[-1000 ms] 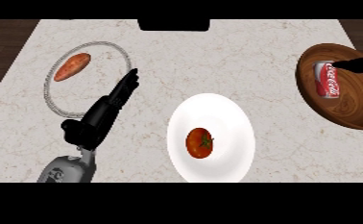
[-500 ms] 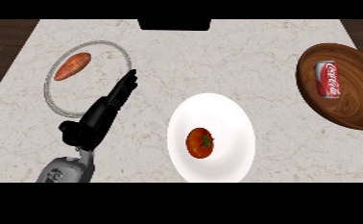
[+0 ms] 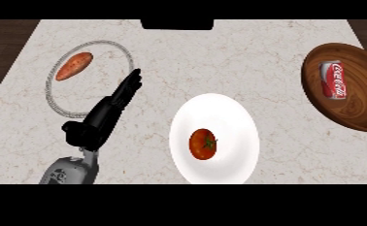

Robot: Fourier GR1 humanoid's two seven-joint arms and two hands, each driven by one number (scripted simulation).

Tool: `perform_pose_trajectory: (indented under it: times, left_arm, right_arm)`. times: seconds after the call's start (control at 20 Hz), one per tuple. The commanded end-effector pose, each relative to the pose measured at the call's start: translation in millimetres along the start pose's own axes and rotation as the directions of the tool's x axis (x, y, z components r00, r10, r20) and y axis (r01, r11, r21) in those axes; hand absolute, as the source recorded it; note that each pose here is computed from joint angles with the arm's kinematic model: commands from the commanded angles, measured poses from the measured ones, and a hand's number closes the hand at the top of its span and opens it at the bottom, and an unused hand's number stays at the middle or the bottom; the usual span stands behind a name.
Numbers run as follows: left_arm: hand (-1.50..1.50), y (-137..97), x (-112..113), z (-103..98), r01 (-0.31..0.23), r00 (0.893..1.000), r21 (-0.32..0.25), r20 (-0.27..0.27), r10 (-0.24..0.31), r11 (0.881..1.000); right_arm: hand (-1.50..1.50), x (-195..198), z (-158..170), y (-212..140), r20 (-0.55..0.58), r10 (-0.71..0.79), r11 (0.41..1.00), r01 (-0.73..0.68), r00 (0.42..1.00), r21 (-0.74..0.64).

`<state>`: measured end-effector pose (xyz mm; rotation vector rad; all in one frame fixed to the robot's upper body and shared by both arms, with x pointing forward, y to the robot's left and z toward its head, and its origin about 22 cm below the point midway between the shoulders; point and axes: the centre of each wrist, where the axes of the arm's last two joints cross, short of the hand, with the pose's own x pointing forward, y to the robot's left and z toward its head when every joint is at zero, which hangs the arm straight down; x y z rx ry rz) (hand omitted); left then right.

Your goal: Pick the can from the plate and place it in the bowl

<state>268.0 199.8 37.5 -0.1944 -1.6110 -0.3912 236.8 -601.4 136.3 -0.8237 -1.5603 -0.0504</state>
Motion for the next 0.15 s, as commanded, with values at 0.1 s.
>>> perform_pose_trajectory:
  times: [0.1]
  left_arm:
    - [0.00,2.8,1.4,-0.2,-0.001,1.000,0.009,-0.007,0.001,1.000]
  right_arm:
    - [-1.50,-18.4,33.4,-46.8,0.020,-0.050,0.998,0.049,0.999,0.050]
